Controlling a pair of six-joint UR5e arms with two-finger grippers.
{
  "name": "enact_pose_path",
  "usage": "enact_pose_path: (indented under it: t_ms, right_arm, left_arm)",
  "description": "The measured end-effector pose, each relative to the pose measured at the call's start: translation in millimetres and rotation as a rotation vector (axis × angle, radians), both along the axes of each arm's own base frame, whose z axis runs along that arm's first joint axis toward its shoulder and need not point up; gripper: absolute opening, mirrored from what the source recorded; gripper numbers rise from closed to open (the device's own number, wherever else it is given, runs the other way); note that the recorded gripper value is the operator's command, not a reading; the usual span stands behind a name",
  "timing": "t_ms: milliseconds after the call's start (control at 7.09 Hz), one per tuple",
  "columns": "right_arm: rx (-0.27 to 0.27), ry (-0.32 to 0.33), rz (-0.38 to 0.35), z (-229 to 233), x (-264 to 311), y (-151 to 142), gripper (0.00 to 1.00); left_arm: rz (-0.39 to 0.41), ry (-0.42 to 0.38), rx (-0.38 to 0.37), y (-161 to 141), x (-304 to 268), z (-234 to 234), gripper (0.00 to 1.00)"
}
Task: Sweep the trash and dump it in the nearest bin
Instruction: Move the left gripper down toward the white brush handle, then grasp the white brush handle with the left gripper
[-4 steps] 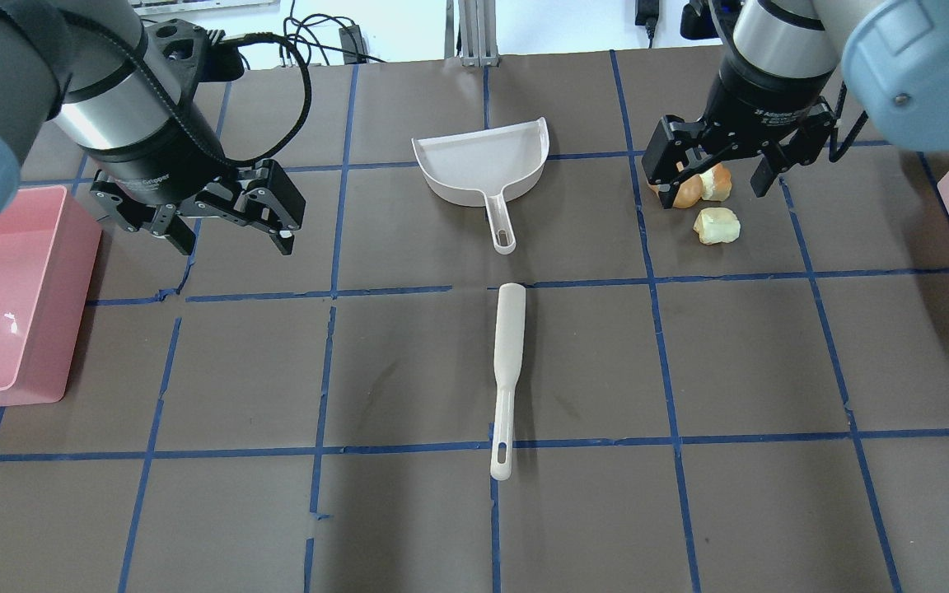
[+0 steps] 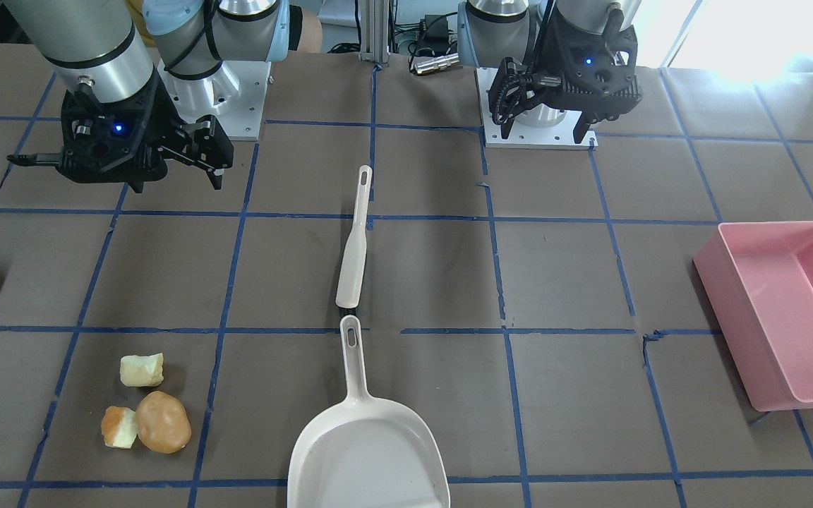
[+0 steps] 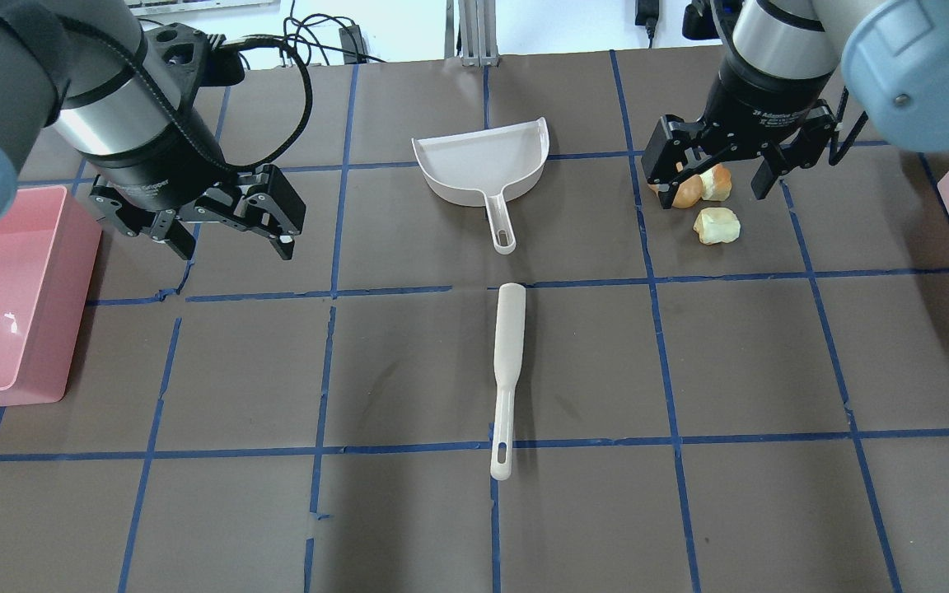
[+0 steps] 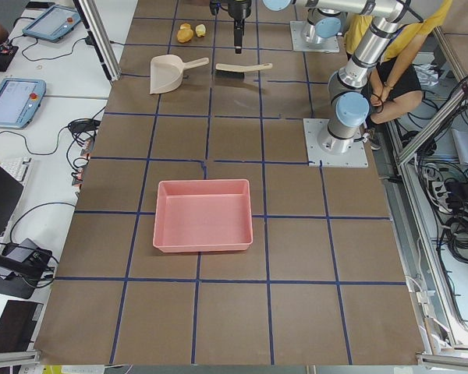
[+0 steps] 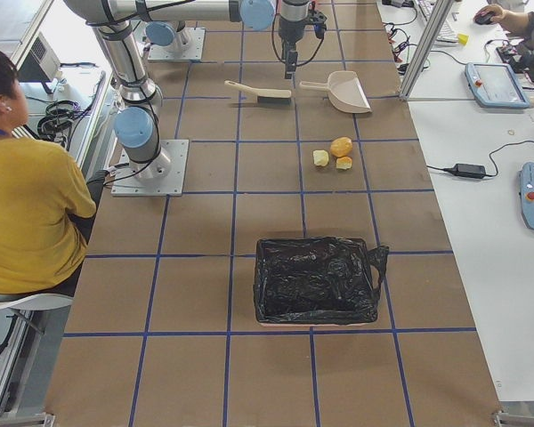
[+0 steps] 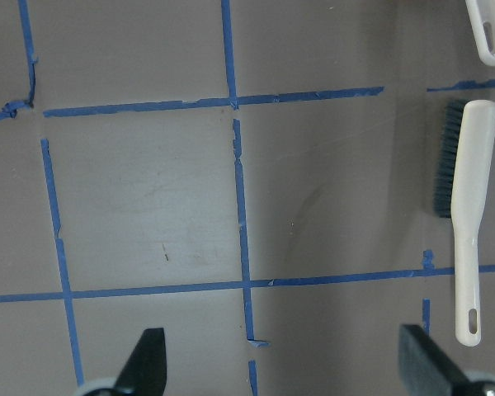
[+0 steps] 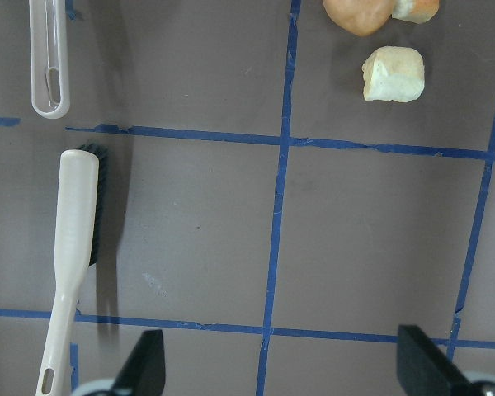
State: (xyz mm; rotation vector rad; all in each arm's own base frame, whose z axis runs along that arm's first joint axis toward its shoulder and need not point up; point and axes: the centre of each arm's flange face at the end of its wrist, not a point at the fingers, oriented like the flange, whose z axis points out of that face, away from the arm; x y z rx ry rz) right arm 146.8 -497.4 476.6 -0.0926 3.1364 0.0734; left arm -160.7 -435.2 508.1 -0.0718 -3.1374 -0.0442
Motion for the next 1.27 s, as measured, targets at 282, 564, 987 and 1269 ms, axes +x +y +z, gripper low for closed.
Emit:
enact_pose_path:
  t_ms: [282, 564, 987, 1269]
  right_arm:
    - [0.001, -0.001, -0.036, -1.5, 0.0, -0.8, 1.0]
    - [-0.023, 0.001, -0.036, -2.6, -0.1, -6.6, 1.0]
    - [-0.036, 0.004, 0.014, -11.0, -0.2, -23.9, 1.0]
    - [-0.046, 0.006, 0.027, -21.1, -0.3, -39.0, 1.0]
  left_arm:
    - [-0.043, 0.021, 0.033, 2.1, -24.9, -13.8, 0.99]
    - [-0.173, 0.01, 0.112, 29.5, -91.9, -54.4, 0.99]
    - [-0.213, -0.028, 0.151, 85.4, -168.1, -153.0, 0.99]
    - [-0.192, -0.034, 0.127, 103.1, -209.2, -226.4, 0.99]
